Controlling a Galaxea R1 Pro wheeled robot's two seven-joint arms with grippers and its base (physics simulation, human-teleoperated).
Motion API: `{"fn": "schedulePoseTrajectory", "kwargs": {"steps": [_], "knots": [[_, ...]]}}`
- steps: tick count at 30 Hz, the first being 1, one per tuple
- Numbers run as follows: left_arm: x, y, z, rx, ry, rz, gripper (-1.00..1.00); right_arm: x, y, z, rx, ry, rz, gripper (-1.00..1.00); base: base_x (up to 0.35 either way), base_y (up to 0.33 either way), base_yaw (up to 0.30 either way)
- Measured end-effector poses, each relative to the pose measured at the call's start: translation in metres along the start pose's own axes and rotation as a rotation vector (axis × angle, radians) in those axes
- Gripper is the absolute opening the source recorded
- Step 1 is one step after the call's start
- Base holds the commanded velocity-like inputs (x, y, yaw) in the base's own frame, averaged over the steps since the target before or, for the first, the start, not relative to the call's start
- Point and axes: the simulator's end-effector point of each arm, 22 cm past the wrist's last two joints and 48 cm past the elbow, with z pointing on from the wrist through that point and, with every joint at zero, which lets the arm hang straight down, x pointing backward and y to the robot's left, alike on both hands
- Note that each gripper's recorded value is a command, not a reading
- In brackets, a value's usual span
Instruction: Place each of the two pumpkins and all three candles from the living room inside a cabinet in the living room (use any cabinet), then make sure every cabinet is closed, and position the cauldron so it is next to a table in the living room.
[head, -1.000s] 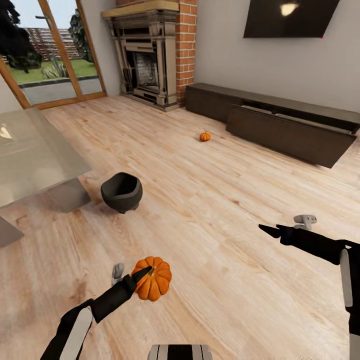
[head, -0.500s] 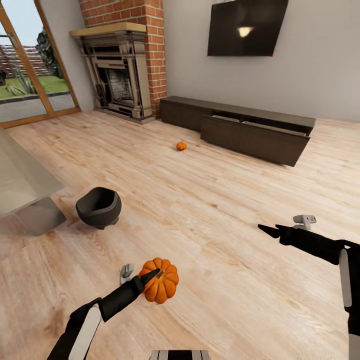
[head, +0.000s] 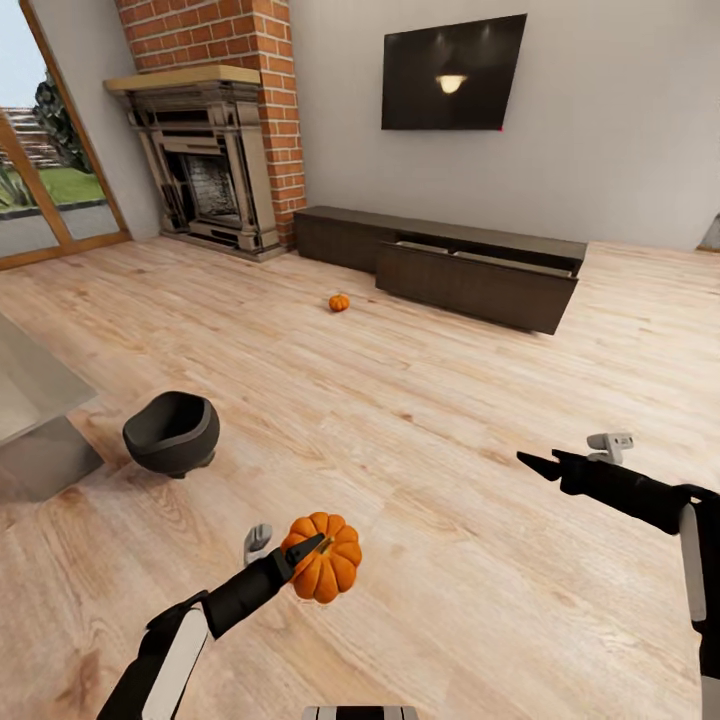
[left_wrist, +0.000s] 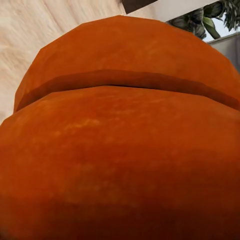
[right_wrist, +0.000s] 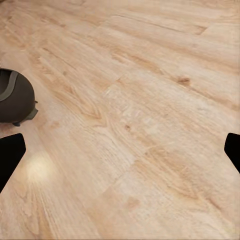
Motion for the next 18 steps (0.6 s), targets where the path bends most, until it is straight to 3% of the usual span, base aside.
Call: {"fn": "schedulePoseTrajectory", "kwargs": {"steps": [14, 18], "knots": [[-0.0014, 0.0043, -0.0018, -0.009, -0.007, 0.008, -1.00, 0.0050, 0.0045, -0.0002, -0.015, -0.005, -0.017, 1.00, 0.296, -0.157, -0.014], [-0.0015, 0.0049, -0.0021, -0.011, -0.007, 0.009, -1.00, 0.0050, 0.0045, -0.0002, -0.015, -0.005, -0.017, 1.00, 0.314, -0.183, 0.100]]}}
